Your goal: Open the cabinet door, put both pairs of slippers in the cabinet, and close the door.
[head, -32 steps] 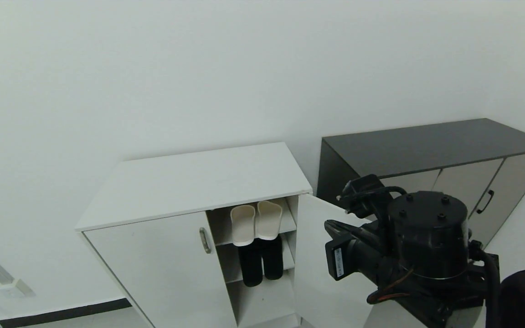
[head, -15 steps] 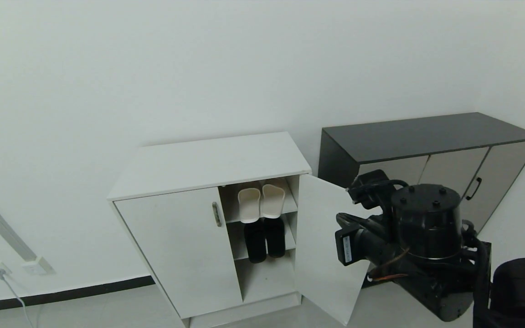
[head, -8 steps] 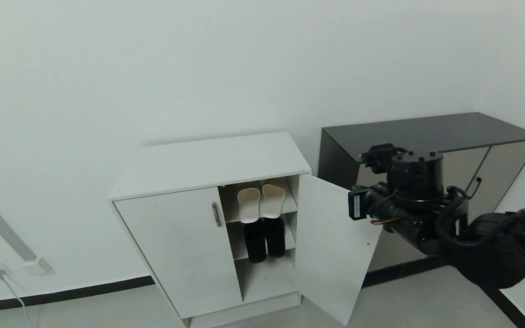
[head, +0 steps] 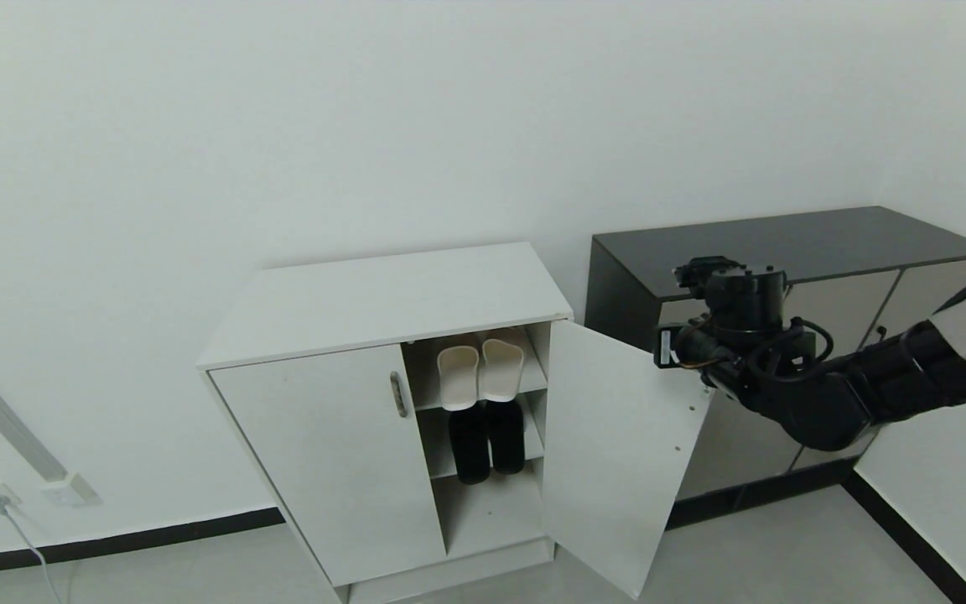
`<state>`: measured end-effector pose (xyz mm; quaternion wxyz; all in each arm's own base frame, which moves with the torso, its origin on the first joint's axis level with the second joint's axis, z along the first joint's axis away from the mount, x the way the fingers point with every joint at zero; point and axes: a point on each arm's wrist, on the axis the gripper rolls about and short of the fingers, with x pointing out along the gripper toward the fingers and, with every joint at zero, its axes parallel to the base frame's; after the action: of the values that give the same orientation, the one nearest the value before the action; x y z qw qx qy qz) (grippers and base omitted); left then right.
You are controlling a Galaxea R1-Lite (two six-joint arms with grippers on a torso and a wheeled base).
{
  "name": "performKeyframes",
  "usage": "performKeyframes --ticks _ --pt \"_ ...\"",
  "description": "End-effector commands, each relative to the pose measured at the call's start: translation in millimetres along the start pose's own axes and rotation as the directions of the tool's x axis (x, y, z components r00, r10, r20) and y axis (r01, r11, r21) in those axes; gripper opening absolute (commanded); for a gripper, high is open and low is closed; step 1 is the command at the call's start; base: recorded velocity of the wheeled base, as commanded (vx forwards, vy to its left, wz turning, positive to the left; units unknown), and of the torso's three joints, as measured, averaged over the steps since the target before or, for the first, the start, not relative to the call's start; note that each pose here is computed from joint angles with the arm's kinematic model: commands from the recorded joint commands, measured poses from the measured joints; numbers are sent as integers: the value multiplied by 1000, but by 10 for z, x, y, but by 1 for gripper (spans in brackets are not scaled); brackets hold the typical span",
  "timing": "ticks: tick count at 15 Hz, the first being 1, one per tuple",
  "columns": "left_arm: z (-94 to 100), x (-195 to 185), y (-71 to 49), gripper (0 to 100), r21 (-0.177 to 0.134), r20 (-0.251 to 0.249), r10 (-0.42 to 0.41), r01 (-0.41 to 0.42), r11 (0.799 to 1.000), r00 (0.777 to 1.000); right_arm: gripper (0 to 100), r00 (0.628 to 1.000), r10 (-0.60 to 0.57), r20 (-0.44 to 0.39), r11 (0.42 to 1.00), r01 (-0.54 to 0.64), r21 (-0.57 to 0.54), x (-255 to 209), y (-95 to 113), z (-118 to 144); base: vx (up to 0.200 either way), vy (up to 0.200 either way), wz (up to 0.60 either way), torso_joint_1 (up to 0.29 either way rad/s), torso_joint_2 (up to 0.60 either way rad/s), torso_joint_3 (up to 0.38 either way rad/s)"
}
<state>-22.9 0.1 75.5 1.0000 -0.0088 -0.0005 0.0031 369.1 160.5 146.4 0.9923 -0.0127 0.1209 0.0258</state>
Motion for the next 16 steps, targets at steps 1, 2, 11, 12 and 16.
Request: performKeyframes --ticks 1,2,11,12,16 --pt "4 0 0 0 -1 1 1 -1 1000 1000 0 1000 -17 -24 1000 17 2 246 -78 -109 0 0 0 0 0 0" --pt "0 1 0 0 -1 -1 2 -2 1000 1000 0 999 -21 -25 1000 22 5 320 -113 -115 0 0 0 0 0 0" --pt "3 0 0 0 -1 -1 2 -2 1000 1000 0 997 -48 -68 999 49 15 751 -283 -295 0 0 0 0 0 0" --pt "0 1 0 0 -1 -1 2 -2 1000 1000 0 996 -51 -74 999 52 14 775 -293 -325 0 0 0 0 0 0" --pt "-2 1 0 0 -1 -2 2 -2 1000 1000 0 994 -55 -92 998 56 9 796 -304 -372 0 0 0 0 0 0"
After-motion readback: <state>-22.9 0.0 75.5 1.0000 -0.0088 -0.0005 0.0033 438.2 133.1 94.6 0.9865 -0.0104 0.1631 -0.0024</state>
